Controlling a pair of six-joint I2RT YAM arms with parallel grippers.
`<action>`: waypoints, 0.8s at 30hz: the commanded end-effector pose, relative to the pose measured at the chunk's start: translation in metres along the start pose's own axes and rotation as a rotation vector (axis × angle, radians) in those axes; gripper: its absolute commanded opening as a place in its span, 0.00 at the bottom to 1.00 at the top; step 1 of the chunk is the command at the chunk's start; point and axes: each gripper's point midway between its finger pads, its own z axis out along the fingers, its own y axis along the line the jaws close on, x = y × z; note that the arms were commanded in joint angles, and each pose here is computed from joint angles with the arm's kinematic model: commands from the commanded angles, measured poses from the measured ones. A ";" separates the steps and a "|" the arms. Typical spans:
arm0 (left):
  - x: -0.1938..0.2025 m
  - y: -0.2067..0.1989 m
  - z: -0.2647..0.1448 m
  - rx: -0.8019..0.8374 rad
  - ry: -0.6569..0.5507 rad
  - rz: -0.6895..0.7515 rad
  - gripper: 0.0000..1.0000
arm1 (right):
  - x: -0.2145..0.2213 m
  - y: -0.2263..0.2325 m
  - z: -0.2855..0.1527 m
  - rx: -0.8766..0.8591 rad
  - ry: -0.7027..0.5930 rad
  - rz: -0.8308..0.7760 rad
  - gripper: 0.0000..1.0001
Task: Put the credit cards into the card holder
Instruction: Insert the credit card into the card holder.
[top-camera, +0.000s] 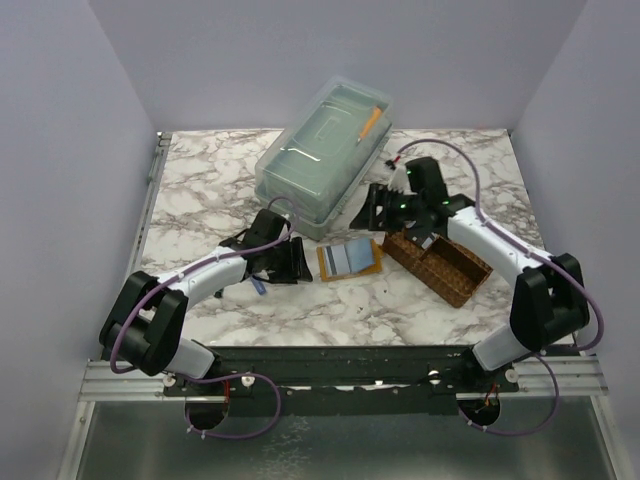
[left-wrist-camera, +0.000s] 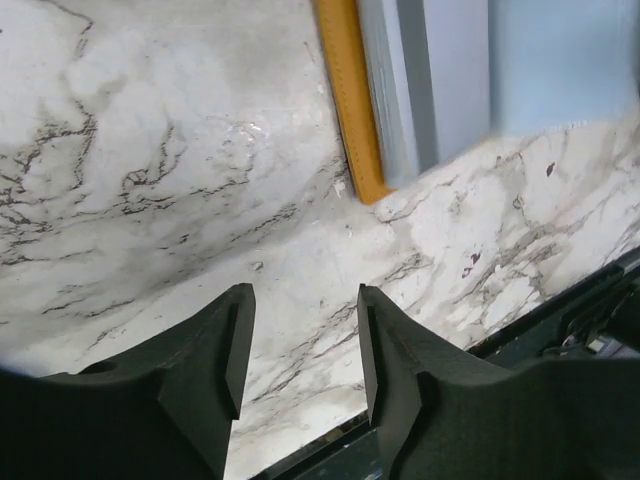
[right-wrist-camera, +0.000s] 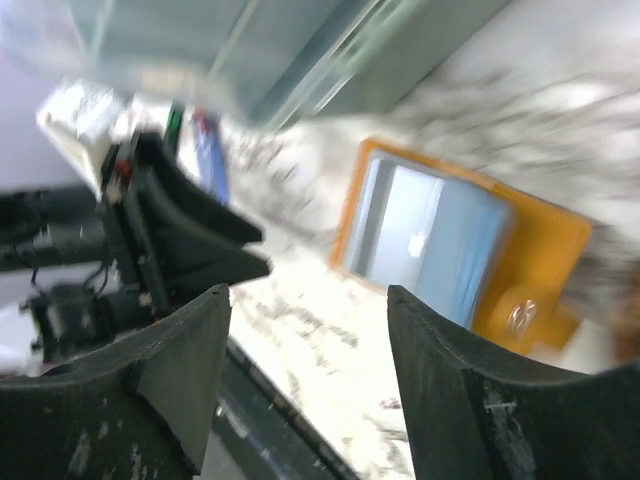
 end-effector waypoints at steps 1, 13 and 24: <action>-0.003 -0.018 -0.012 0.076 0.039 0.118 0.52 | -0.018 -0.062 -0.045 0.196 -0.031 0.036 0.68; -0.004 -0.028 -0.014 0.125 0.055 0.157 0.54 | -0.015 -0.047 0.007 0.066 -0.011 0.010 0.66; -0.027 -0.037 -0.024 0.112 -0.030 0.180 0.54 | -0.003 -0.096 0.078 0.283 -0.079 0.032 0.33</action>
